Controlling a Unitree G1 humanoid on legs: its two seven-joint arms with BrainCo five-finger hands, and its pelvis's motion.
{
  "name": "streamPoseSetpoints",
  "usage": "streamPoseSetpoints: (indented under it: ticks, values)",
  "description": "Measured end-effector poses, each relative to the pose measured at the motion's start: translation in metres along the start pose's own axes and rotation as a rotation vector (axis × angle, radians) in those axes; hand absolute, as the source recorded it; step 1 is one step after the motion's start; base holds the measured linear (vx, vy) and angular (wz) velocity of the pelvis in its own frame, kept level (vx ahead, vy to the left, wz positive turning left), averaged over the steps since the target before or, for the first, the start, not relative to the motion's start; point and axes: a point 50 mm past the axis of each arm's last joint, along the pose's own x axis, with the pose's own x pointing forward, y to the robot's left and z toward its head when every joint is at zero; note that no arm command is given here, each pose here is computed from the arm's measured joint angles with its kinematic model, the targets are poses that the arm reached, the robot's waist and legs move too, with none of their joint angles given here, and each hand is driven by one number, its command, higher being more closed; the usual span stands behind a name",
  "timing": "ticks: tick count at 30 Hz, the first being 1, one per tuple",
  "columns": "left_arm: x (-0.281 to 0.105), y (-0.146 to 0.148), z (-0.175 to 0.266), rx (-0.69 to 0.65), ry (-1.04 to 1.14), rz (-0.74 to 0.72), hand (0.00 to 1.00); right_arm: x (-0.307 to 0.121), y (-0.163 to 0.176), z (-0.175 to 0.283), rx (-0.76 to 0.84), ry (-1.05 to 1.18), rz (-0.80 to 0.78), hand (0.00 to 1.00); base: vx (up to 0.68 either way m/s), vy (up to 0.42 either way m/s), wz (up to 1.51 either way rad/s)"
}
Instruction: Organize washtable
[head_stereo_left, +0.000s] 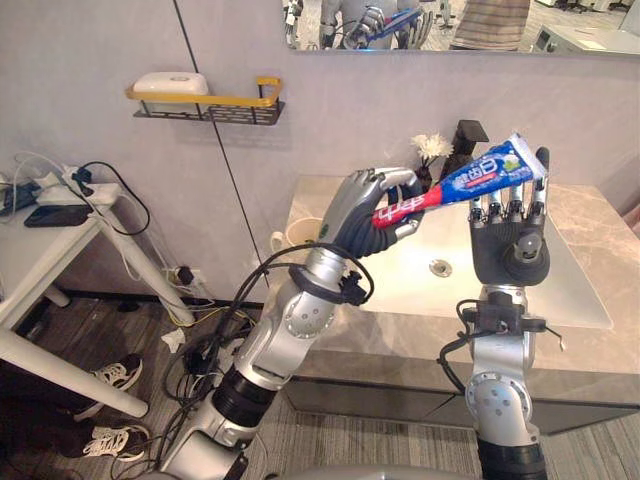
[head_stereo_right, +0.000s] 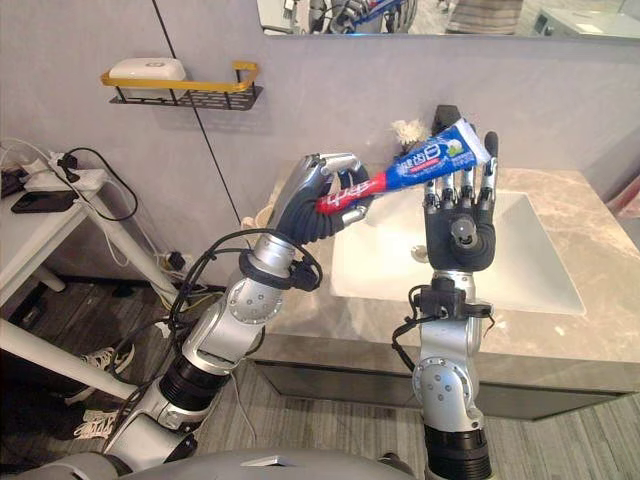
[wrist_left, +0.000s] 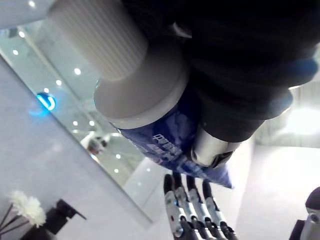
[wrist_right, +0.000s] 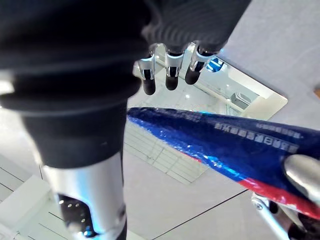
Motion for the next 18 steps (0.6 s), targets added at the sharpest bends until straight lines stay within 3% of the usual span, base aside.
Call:
streamPoseSetpoints:
  ticks: [18]
  values:
    - [-0.002,-0.025,0.020,-0.073,-0.079,-0.118,1.00,-0.001,0.002,-0.005,0.056,0.005,-0.011,0.00,0.00,0.000,0.00]
